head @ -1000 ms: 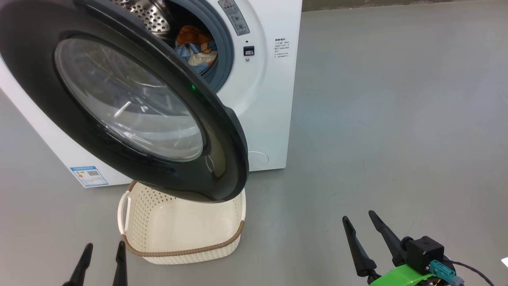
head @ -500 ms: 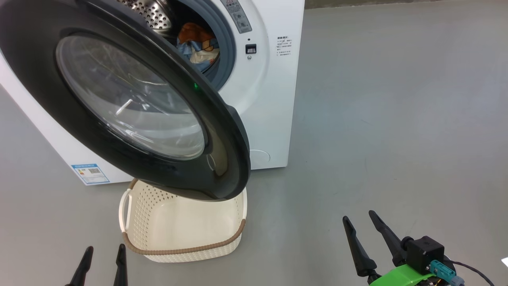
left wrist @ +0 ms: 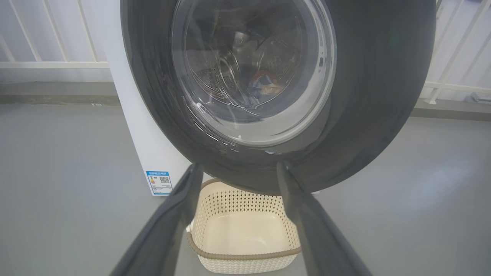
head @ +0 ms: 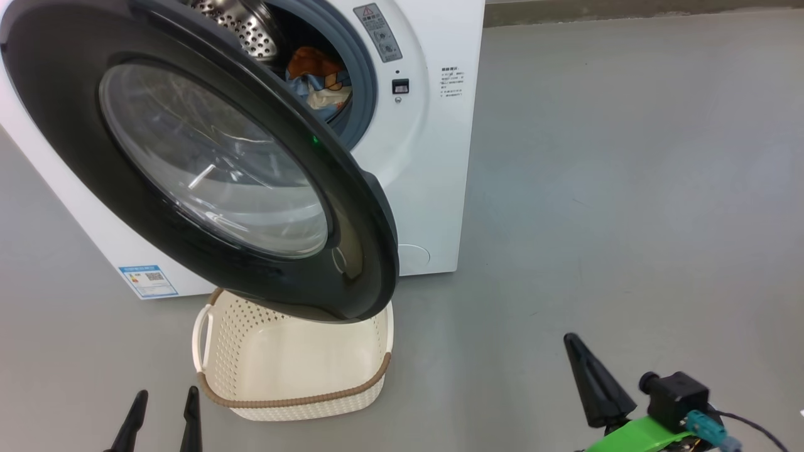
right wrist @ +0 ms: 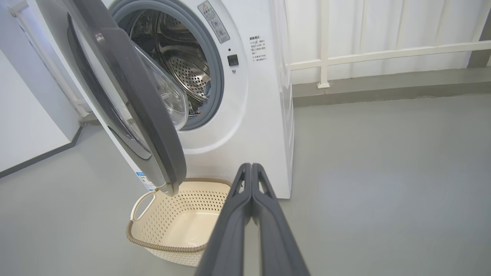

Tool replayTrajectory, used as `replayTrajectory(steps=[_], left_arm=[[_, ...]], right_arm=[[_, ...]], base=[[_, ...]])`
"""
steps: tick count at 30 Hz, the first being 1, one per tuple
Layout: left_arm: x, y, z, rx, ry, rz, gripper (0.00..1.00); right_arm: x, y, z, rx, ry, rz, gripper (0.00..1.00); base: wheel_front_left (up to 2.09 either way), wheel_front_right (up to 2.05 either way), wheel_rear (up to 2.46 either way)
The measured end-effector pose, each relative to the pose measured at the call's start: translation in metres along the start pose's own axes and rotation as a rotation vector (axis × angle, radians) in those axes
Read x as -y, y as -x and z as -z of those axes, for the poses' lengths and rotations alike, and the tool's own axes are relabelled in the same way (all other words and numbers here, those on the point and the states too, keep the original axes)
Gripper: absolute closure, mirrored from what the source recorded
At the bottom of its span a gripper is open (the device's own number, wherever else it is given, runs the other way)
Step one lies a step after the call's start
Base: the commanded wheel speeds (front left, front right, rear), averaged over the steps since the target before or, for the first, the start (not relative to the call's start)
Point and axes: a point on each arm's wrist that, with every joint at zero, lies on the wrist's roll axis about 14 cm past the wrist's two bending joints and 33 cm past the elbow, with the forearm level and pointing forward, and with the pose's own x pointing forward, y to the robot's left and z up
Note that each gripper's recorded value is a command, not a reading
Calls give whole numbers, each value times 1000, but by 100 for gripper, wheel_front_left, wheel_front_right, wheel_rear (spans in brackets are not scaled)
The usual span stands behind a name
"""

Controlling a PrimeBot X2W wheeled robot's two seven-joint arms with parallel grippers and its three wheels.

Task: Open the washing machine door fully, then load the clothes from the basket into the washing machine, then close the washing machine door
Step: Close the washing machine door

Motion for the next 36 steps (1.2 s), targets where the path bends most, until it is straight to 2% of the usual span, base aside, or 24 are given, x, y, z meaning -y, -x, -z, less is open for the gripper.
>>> replayTrajectory(steps=[4, 11, 14, 17, 20, 25, 29, 36], left_arm=[[0, 0, 0, 1, 1, 0, 0], [-1, -1, 1, -4, 9, -4, 0], [-2, -1, 3, -7, 17, -7, 0], [-3, -1, 3, -11, 18, -12, 0], [-4, -1, 3, -10, 27, -17, 0], [-4, -1, 1, 0, 36, -22, 0], [-6, 2, 0, 4, 39, -32, 0], [-12, 7, -6, 22, 44, -56, 0]], right_arm=[[-2, -2, -20, 66, -20, -4, 100], [-20, -7, -89, 280, -7, -64, 100], [-41, -7, -127, 401, -11, -134, 100], [-76, -4, -161, 510, -12, -248, 100], [-112, 2, -181, 575, -25, -365, 100], [-160, 9, -182, 581, -36, -540, 100], [-188, 8, -168, 534, -38, -648, 100], [-220, -1, -105, 325, -33, -778, 100]], base=[[0, 0, 0], [0, 0, 0], [0, 0, 0], [0, 0, 0], [0, 0, 0], [0, 0, 0], [0, 0, 0], [0, 0, 0]])
